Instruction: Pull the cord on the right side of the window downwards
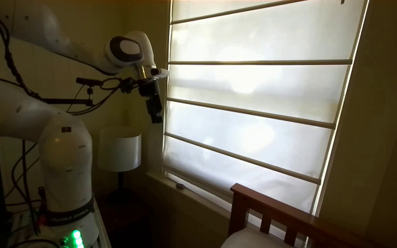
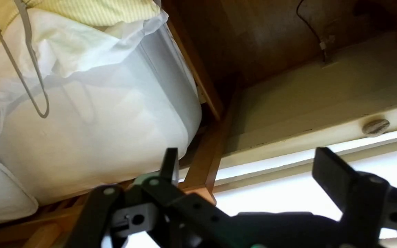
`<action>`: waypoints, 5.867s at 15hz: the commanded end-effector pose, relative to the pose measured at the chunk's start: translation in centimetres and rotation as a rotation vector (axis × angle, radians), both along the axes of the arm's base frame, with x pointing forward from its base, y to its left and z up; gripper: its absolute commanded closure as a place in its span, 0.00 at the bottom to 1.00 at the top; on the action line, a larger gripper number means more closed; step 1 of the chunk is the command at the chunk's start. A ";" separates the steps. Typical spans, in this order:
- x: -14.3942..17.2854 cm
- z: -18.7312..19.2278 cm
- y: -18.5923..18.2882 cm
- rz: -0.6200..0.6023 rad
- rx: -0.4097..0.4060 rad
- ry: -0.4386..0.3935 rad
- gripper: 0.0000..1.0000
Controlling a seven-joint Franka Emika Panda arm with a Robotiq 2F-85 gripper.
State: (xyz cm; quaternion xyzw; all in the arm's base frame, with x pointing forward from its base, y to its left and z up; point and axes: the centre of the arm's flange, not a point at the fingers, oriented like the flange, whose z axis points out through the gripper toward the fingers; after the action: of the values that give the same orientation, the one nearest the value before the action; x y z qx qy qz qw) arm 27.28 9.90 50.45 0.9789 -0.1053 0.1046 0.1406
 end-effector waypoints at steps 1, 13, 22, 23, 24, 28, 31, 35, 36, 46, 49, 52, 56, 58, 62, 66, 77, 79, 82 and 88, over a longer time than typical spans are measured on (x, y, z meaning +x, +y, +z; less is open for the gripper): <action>2.0 3.5 -2.9 -0.127 0.027 -0.067 0.00; 5.4 20.4 -17.1 -0.338 0.037 -0.365 0.00; 7.0 21.1 -18.1 -0.350 0.043 -0.349 0.00; 7.0 21.1 -18.1 -0.350 0.043 -0.349 0.00; 7.0 21.1 -18.1 -0.350 0.043 -0.349 0.00; 9.3 23.1 -21.0 -0.290 0.044 -0.413 0.00; 12.2 27.2 -26.1 -0.153 0.032 -0.481 0.00; 16.1 32.5 -29.9 -0.059 -0.054 -0.487 0.00; 17.2 33.6 -29.9 -0.035 -0.082 -0.499 0.00; 18.3 34.8 -29.4 -0.052 -0.123 -0.595 0.00; 20.8 38.8 -34.1 0.056 -0.091 -0.690 0.00; 22.5 41.9 -37.5 0.148 -0.051 -0.747 0.00; 23.9 44.2 -39.5 0.212 -0.017 -0.801 0.00; 21.1 39.3 -36.8 0.198 -0.022 -0.799 0.00; 21.8 40.1 -37.2 0.205 -0.025 -0.820 0.00; 23.4 42.2 -38.6 0.173 -0.078 -0.903 0.00; 26.0 41.1 -39.5 0.135 -0.060 -1.077 0.00; 26.7 40.9 -39.3 0.128 -0.056 -1.088 0.00; 28.7 40.9 -39.2 0.090 -0.103 -1.174 0.00; 34.0 41.3 -37.5 0.098 -0.138 -1.371 0.00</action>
State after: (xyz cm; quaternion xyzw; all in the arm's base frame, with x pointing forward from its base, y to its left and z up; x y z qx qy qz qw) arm 57.56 -27.92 89.95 0.7153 -0.1135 0.6824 0.0987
